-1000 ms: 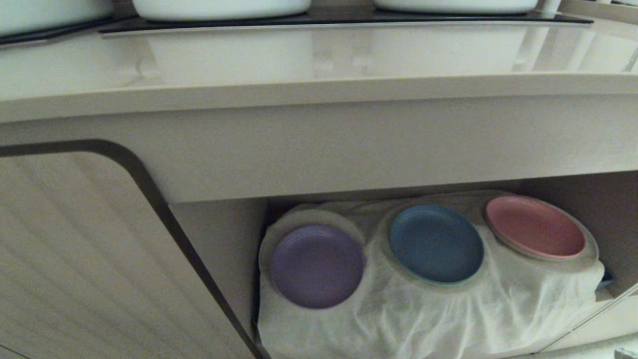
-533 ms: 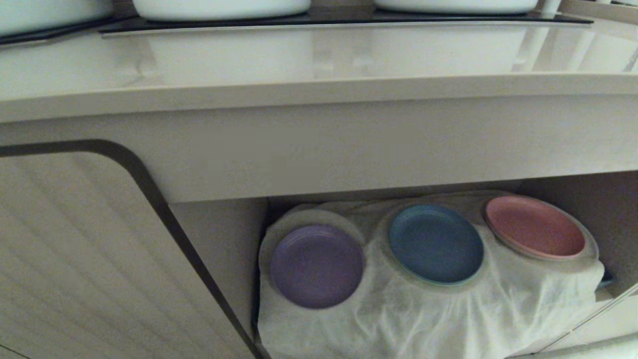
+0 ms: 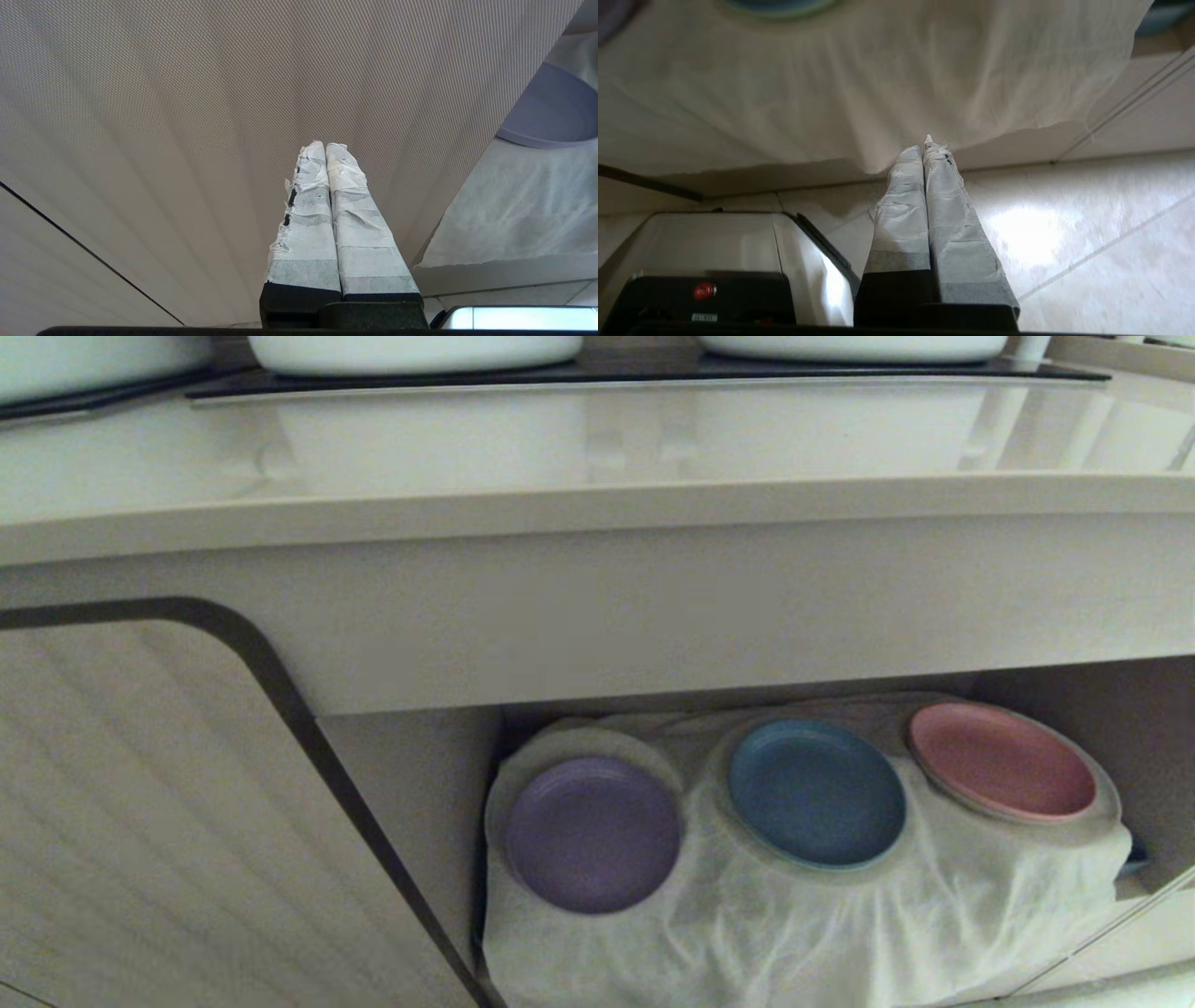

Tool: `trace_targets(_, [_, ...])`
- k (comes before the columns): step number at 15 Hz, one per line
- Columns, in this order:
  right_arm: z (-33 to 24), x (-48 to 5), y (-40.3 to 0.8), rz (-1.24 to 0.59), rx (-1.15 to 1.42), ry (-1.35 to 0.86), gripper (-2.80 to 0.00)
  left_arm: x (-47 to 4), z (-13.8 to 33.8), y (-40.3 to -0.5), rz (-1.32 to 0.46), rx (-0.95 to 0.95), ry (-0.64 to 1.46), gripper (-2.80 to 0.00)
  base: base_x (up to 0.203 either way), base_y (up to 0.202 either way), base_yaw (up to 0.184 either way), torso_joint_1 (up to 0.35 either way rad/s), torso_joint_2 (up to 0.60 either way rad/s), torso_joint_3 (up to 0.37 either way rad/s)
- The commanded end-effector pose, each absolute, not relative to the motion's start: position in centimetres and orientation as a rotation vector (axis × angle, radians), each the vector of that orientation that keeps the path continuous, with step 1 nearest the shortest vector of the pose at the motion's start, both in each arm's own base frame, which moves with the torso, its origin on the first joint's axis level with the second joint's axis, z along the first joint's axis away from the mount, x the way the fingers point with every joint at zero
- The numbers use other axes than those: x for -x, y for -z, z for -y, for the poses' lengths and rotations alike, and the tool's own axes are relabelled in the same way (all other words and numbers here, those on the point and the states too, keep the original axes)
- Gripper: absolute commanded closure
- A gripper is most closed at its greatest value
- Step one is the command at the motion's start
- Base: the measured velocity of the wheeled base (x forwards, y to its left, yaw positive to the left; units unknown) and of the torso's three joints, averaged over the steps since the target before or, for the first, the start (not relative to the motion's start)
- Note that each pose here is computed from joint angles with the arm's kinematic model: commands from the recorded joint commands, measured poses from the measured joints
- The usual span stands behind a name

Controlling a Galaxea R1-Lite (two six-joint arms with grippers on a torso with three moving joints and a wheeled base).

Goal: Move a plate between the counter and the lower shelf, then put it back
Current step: Pick up the plate in the cupboard

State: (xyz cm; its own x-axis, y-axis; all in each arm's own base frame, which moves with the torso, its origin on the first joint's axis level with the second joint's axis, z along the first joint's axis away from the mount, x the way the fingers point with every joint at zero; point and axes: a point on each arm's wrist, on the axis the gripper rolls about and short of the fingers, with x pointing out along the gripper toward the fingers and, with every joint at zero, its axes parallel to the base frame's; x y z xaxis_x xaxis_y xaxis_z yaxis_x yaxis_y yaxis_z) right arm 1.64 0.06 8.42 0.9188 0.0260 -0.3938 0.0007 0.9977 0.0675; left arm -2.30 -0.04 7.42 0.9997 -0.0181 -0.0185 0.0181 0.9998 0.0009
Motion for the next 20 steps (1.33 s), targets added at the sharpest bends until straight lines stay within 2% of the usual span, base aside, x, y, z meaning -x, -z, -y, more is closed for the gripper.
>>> trace_targets(1, [-0.1,-1.0,-8.5,-0.327,-0.067,-0.02,0.0,2.3,0.0,-7.4,-0.018,-0.001,0.018,0.0,0.0,0.0,0.0,0.0,0.0,0.0])
trace_targets(5, [0.0,0.4,-8.5,-0.168,-0.061,-0.044,0.0,2.3,0.0,-7.4,-0.018,-0.001,0.018,0.0,0.0,0.0,0.0,0.0,0.0,0.0])
trace_targets(11, [0.2,1.2,-7.8,-0.167,-0.035,0.053,0.0,2.3,0.0,-7.4,-0.018,-0.001,0.018,0.0,0.0,0.0,0.0,0.0,0.0,0.0])
trace_targets(15, [0.2,2.3,-7.6,-0.019,-0.033,0.053,0.0,2.3,0.0,-7.4,-0.018,-0.001,0.018,0.0,0.0,0.0,0.0,0.0,0.0,0.0])
trace_targets(20, [0.2,2.3,-7.6,-0.007,-0.042,0.055,0.0,2.3,0.0,-7.4,-0.018,-0.001,0.018,0.0,0.0,0.0,0.0,0.0,0.0,0.0])
